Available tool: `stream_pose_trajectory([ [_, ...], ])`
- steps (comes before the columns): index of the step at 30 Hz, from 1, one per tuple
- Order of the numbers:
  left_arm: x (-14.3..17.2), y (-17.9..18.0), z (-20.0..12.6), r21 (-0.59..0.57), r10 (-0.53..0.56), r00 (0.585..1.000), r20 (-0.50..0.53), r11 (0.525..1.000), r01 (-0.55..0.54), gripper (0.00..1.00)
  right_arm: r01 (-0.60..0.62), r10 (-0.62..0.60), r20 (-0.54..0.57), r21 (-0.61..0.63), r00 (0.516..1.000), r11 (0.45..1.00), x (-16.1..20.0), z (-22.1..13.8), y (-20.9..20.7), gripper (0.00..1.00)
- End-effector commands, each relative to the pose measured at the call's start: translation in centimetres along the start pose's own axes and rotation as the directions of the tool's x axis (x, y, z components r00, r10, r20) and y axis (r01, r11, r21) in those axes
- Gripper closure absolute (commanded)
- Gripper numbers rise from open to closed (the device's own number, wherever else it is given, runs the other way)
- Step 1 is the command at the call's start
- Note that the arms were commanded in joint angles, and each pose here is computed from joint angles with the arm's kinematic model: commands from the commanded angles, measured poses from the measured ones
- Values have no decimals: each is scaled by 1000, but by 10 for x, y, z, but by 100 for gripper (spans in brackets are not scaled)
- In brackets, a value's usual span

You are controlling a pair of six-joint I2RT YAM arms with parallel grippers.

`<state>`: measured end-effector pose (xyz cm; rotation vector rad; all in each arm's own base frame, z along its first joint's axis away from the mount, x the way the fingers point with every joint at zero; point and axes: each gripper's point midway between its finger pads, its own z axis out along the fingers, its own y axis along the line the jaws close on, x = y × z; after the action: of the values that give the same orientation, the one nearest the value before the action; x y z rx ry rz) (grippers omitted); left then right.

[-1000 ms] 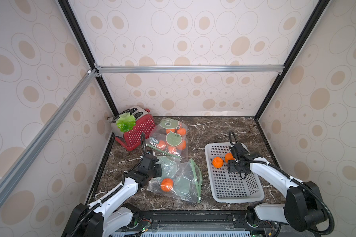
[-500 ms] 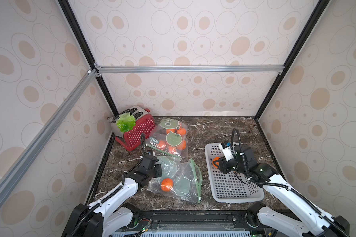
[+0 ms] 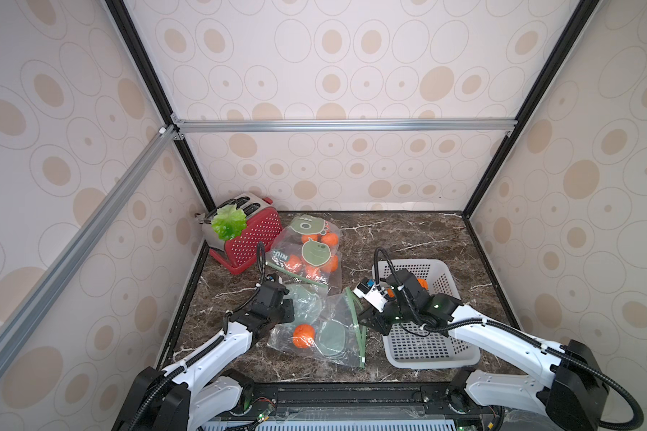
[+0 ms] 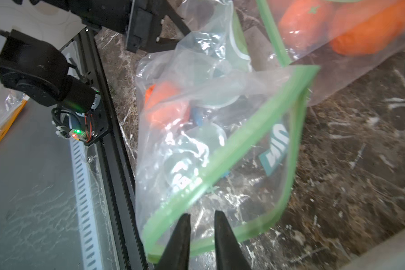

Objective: Open the zip-top bag and take out the orange
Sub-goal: Pick up the orange from the zipper food storage bag.

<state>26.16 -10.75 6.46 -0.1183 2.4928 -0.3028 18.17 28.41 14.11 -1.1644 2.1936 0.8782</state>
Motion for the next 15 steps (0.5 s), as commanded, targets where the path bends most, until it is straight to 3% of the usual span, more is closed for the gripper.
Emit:
stream_pose_trajectory([
  [1,1,0,1,0,8,1000,-4,1000,-8,100,65,-64,21,-59,998,996,-12,15,11,77],
  [10,11,-1,8,21,-50,999,-20,999,50,100,121,-121,13,-226,993,967,-11,55,39,59],
  [15,21,2,11,34,-93,995,-21,995,94,100,136,-142,-12,-225,990,965,-10,70,39,49],
])
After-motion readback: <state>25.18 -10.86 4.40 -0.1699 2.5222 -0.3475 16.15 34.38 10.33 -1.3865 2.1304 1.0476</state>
